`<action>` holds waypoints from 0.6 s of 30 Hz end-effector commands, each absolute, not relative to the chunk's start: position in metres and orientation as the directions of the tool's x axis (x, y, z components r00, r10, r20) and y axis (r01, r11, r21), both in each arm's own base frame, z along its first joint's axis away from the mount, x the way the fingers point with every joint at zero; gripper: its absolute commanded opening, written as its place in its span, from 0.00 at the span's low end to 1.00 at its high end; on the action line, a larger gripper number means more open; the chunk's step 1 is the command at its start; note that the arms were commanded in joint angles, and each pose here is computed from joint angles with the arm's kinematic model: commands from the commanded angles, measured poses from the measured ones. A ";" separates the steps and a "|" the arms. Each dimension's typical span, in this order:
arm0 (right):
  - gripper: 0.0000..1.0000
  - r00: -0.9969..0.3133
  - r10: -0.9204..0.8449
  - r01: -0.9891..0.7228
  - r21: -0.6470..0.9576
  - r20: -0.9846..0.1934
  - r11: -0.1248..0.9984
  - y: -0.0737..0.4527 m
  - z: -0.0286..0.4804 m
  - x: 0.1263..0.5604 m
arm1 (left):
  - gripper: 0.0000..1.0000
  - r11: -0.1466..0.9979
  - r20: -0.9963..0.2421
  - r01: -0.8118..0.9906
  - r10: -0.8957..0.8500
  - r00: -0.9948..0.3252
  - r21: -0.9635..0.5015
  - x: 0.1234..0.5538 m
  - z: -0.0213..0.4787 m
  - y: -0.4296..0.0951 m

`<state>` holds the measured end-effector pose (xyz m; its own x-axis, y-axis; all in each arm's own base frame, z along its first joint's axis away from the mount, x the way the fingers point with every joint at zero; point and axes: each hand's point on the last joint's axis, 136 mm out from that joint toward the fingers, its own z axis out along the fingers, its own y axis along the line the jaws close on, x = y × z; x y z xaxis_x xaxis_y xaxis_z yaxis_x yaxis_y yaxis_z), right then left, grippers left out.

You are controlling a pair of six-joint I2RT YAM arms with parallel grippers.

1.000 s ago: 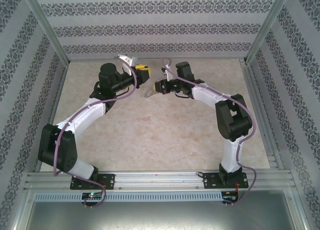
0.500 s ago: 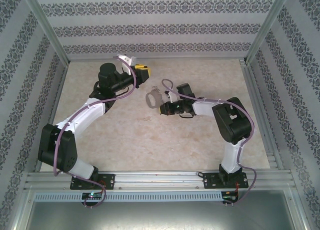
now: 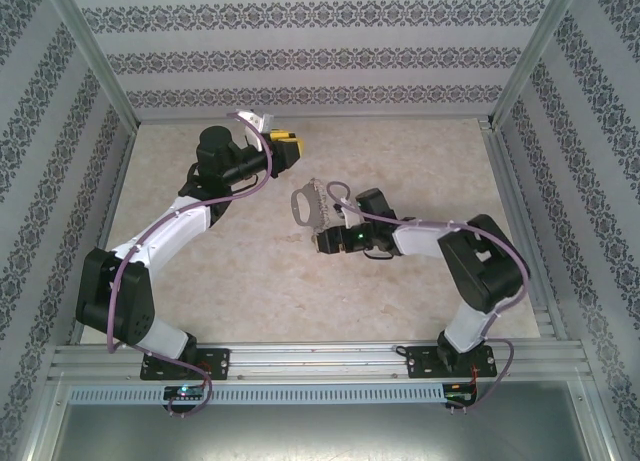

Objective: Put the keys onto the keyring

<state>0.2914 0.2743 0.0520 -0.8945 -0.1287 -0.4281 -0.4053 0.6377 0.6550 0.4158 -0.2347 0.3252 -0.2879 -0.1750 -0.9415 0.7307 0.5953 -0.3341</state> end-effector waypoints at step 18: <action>0.98 -0.531 0.233 -0.184 0.379 -0.815 0.907 0.107 0.201 0.299 | 1.00 0.804 -0.985 0.569 -0.143 -0.101 -0.175 0.377 0.318 -0.175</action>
